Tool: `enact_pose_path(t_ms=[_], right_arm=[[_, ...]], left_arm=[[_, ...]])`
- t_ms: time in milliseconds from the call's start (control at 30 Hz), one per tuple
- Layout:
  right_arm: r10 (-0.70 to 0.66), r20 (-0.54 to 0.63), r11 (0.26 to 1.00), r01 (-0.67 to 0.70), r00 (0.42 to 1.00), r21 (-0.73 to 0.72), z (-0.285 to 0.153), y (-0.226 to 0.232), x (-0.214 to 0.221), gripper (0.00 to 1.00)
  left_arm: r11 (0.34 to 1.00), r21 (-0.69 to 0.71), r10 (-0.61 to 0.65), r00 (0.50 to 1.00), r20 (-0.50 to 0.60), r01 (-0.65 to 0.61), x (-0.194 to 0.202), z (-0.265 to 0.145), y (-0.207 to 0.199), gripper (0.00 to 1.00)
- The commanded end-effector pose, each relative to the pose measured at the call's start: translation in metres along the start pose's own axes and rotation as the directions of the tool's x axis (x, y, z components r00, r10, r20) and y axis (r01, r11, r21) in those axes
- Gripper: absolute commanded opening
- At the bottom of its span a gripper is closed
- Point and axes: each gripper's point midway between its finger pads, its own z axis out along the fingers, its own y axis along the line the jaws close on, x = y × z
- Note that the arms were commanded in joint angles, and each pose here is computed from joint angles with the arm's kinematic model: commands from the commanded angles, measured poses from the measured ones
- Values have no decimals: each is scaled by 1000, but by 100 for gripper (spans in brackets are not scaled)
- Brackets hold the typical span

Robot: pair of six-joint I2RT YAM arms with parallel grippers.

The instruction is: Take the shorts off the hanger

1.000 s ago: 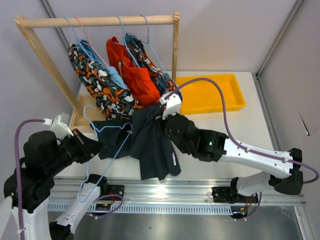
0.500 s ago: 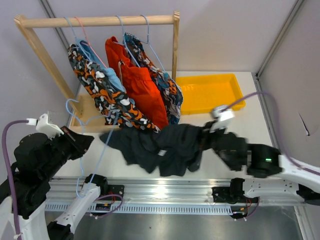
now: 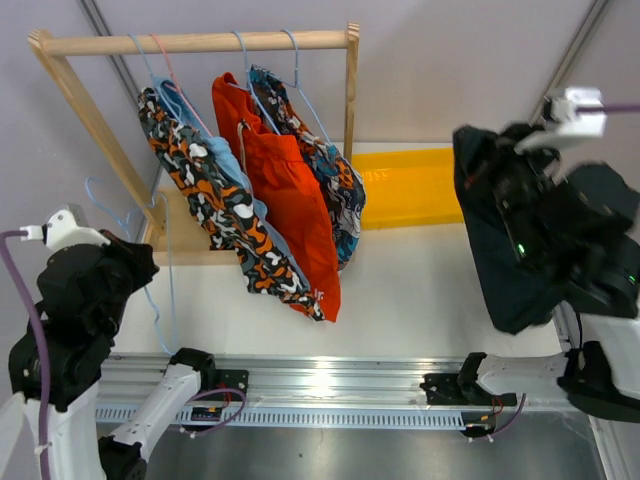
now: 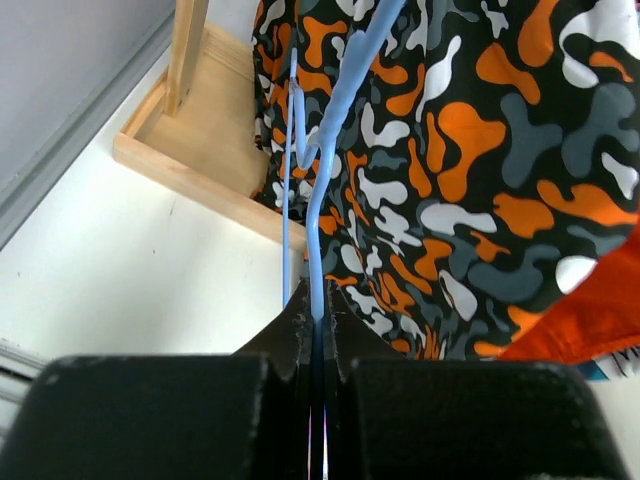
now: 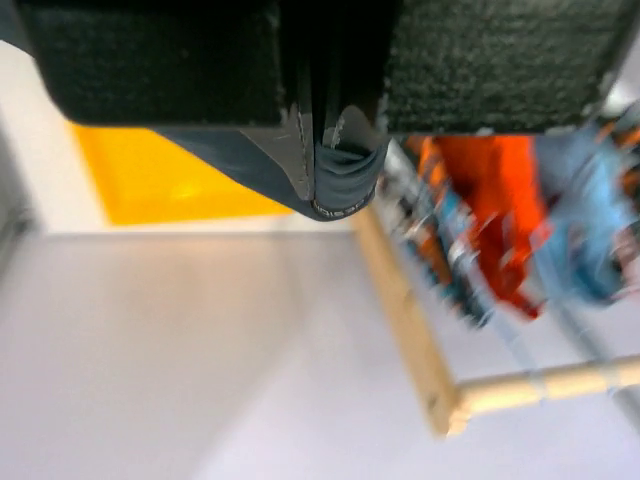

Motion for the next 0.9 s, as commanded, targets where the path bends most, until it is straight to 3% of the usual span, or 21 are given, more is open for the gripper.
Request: enact_pose_path(t_ms=[0,100,233,433,633,733,767,867], right_arm=[[-82,22,994,84,996,-76,46,16,-15,0],[-64,35,989,68,997,-131,81,21,-24,0],[-73,147,994,84,987,-71,124,-13,-56,0],[-56,189,998,59,980,-10,194,-51,-62,0],[-35,108,998,40,994,-43,248,-59,-10,0],[-16,21,999,17,1000,-33,269,-66,41,0],[-13,-63,1000,12,998,-15,278,-76,84,0],[7,-99,1000,-9,995,-18,286,-84,125,0]], left_arm=[[1000,-9,28,998,61,-28,-15,27,-13,0],[999,-9,47,996,74,-46,-14,37,-15,0],[997,-13,81,993,89,-80,-13,48,-17,0],[992,-21,129,989,73,-128,-2,61,-14,0],[990,-31,142,987,79,-140,2,69,-12,0],[991,-31,135,988,74,-133,4,72,-14,0],[991,-28,132,989,73,-130,5,73,-14,0],[991,-32,129,989,78,-127,2,76,-16,0]])
